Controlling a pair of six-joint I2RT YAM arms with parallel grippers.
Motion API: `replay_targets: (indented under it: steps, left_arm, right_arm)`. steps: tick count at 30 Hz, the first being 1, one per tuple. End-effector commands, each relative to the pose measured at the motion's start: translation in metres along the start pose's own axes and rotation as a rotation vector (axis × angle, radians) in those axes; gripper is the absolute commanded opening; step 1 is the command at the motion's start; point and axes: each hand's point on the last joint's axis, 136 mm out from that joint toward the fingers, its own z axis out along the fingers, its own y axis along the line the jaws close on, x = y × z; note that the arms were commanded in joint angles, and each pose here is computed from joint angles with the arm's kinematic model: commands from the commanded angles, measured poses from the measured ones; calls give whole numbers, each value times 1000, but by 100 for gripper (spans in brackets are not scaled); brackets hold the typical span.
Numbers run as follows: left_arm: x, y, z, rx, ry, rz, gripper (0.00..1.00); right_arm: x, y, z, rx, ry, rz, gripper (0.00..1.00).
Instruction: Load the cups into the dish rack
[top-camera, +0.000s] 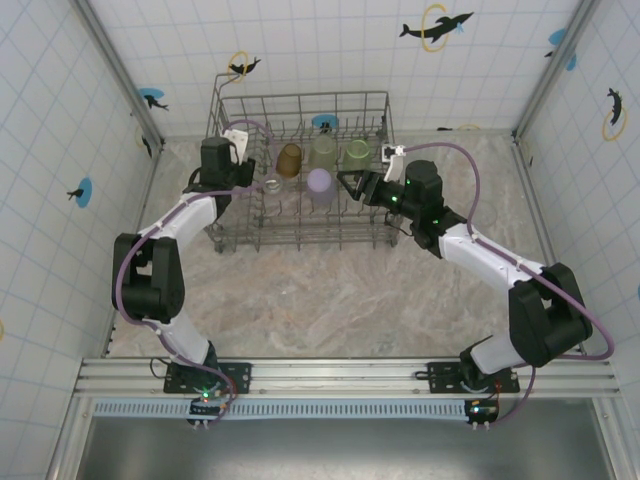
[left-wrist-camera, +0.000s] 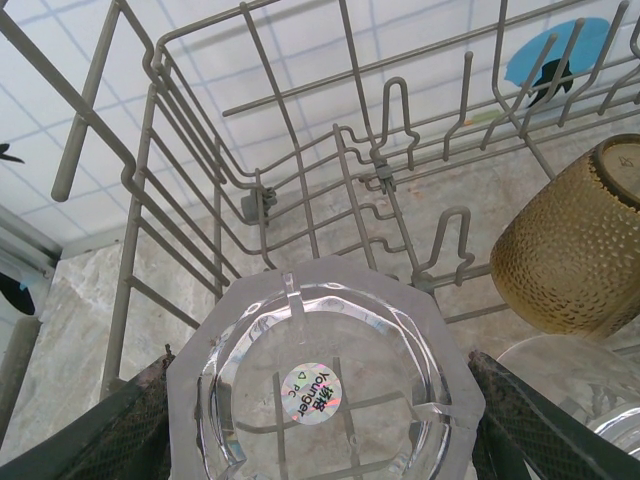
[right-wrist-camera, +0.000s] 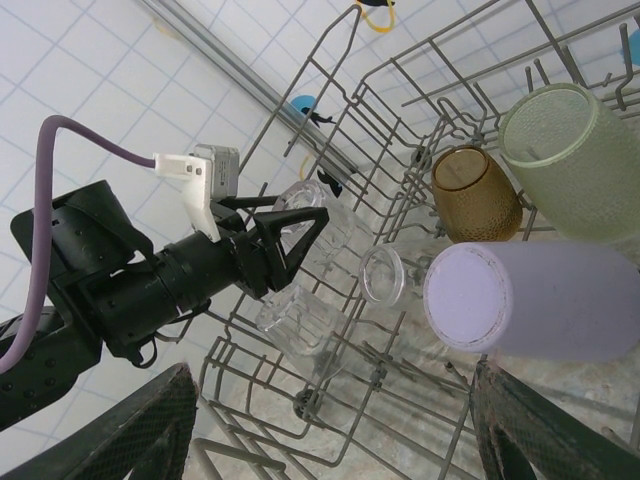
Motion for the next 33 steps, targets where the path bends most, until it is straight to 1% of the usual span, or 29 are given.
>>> replay_targets:
  steps: [1, 8, 15, 23, 25, 28, 29, 30, 31, 33]
  left_arm:
    - [35, -3, 19, -20, 85, 5, 0]
    - [51, -2, 27, -56, 128, 24, 0]
    - [53, -7, 29, -32, 124, -17, 0]
    - [72, -18, 37, -16, 173, -17, 1]
    - [77, -20, 39, -13, 186, -15, 4]
    - [83, -22, 38, -18, 200, 6, 13]
    - [83, -22, 37, -25, 196, 13, 18]
    - [85, -21, 38, -34, 191, 14, 30]
    - [87, -22, 38, -37, 194, 15, 33]
    - [91, -21, 40, -43, 207, 19, 33]
  right_arm:
    - [-2, 7, 0, -32, -17, -12, 74]
    - [-4, 9, 0, -34, -21, -13, 74]
    - [-4, 10, 0, -36, -23, -12, 74]
    - [-6, 11, 1, -43, -26, -7, 74]
    - [-6, 11, 2, -44, -24, -7, 74]
    - [-8, 11, 2, -42, -26, -6, 74]
    - [-8, 11, 2, -42, -26, -6, 74]
    - [-9, 12, 2, -43, -27, -7, 74]
    - [-9, 12, 2, -42, -26, -6, 74]
    - [-9, 11, 3, -42, -27, -5, 74]
